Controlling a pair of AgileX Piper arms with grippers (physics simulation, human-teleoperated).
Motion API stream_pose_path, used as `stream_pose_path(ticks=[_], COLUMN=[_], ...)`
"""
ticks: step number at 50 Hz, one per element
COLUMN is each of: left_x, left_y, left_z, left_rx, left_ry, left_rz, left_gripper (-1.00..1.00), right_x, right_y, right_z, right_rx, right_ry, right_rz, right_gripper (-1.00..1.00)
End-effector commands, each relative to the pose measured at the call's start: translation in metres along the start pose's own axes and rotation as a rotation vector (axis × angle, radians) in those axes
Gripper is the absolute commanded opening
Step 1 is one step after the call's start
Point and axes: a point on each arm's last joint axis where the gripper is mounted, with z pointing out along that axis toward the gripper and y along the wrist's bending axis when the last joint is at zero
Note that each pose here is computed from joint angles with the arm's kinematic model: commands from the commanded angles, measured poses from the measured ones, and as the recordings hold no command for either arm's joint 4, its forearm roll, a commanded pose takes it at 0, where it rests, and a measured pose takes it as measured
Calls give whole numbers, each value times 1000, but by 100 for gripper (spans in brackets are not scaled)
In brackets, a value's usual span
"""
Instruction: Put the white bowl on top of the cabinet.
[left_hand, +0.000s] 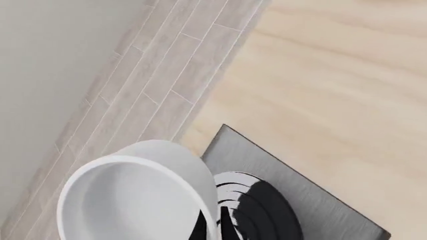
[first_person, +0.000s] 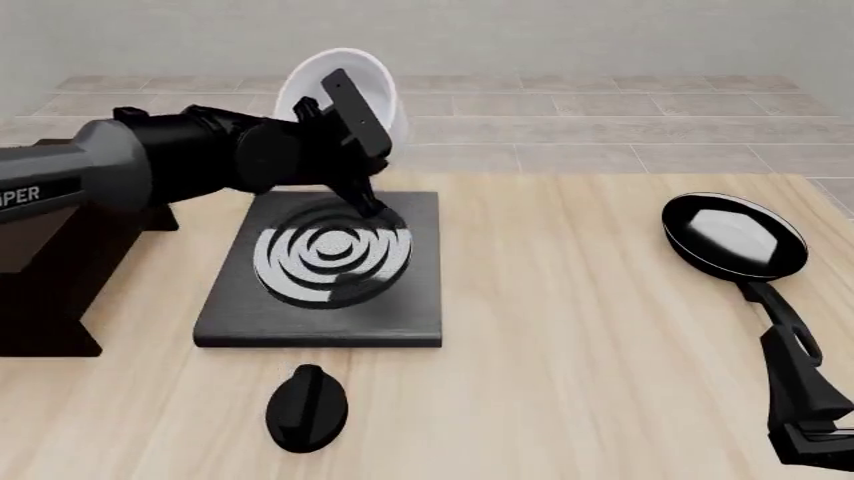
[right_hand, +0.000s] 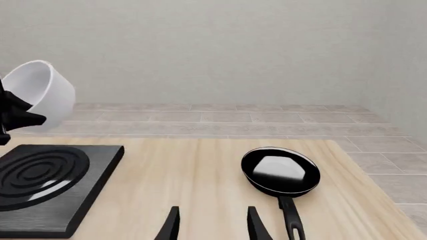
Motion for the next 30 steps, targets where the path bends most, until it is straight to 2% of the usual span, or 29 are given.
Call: stream_pose_path(ticks=[1,3,4,8,11,15,21,23,30], left_x=[20,26,26,31,40,39,51,56,67], left_y=[29,42,42,50,58,73,83,93,105], left_z=[-30,-43,-43,-61,-70,-92,-108,-117,-133], left_rx=[-99,-149,-149,-183,-212,-257,-289,-319,-364], left_ry=[17,11,11,13,29,26,69,83,114], left_rz=[-12,-60,-60,-137,-157,-200,-196,-228,-283], left_gripper=[-100,-100,-100,-100,-100,-100,-100,-100,-100], right_x=[0,0,0,0,0,0,0,0,0], right_y=[0,0,0,0,0,0,0,0,0], right_z=[0,0,0,0,0,0,0,0,0], right_rx=[0,0,0,0,0,0,0,0,0], right_ry=[0,0,0,0,0,0,0,0,0], right_rz=[0,0,0,1,0,0,0,0,0], right_gripper=[100,100,100,100,100,100,100,100,100])
